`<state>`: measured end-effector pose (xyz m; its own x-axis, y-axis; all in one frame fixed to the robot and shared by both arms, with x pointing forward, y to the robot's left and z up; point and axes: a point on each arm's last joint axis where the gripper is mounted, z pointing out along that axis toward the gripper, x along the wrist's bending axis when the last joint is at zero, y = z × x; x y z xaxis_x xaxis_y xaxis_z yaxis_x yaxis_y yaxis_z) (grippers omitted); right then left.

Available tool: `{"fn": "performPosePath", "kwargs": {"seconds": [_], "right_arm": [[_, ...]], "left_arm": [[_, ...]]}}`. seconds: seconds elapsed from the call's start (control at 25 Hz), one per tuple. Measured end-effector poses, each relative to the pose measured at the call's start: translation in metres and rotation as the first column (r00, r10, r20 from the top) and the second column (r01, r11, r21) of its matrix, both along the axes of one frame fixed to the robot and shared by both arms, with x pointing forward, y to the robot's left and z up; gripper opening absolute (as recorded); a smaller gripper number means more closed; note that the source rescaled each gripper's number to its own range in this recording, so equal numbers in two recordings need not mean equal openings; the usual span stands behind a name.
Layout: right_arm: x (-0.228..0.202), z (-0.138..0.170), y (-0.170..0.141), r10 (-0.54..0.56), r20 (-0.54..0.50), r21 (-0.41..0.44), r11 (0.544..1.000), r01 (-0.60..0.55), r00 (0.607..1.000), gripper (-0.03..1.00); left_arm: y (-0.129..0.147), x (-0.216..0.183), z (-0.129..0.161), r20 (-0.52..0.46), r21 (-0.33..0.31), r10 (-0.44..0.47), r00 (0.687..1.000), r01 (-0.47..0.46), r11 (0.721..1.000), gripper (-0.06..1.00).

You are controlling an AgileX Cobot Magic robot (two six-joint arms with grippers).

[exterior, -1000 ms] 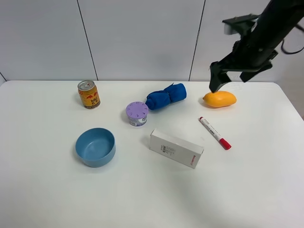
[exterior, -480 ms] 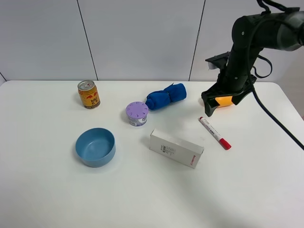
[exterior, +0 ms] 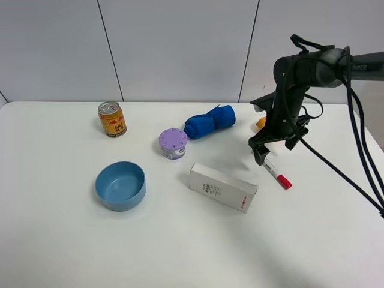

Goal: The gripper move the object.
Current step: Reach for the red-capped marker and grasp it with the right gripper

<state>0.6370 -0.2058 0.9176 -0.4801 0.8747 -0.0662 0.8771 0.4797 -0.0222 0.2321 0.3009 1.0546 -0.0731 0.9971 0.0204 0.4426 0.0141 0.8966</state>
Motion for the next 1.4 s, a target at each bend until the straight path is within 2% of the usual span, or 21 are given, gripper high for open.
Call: {"fn": "performPosePath", "kwargs": {"seconds": [0.2,0.6,1.04,1.16,1.24,1.4], "right_arm": [[0.005,-0.02,0.001,0.003,0.001,0.003,1.0,-0.003,1.0,0.91],[0.012,-0.027,0.004,0.008,0.062,0.021,1.0,-0.01,0.998,0.89],[0.013,-0.038,0.004,0.004,0.035,0.02,1.0,-0.005,0.999,0.86],[0.012,-0.038,0.004,0.001,0.034,0.024,1.0,-0.002,0.999,0.74],[0.013,-0.038,0.005,0.002,0.035,0.024,1.0,-0.002,0.999,0.59],[0.013,-0.038,0.004,0.001,0.037,0.024,1.0,-0.002,0.999,0.2]], "left_arm": [[0.0,0.0,0.0,0.0,0.0,0.0,1.0,0.0,1.0,1.0],[0.0,0.0,0.0,0.0,0.0,0.0,1.0,0.0,1.0,1.0],[0.0,0.0,0.0,0.0,0.0,0.0,1.0,0.0,1.0,1.0],[0.0,0.0,0.0,0.0,0.0,0.0,1.0,0.0,1.0,1.0],[0.0,0.0,0.0,0.0,0.0,0.0,1.0,0.0,1.0,1.0],[0.0,0.0,0.0,0.0,0.0,0.0,1.0,0.0,1.0,1.0]]}}
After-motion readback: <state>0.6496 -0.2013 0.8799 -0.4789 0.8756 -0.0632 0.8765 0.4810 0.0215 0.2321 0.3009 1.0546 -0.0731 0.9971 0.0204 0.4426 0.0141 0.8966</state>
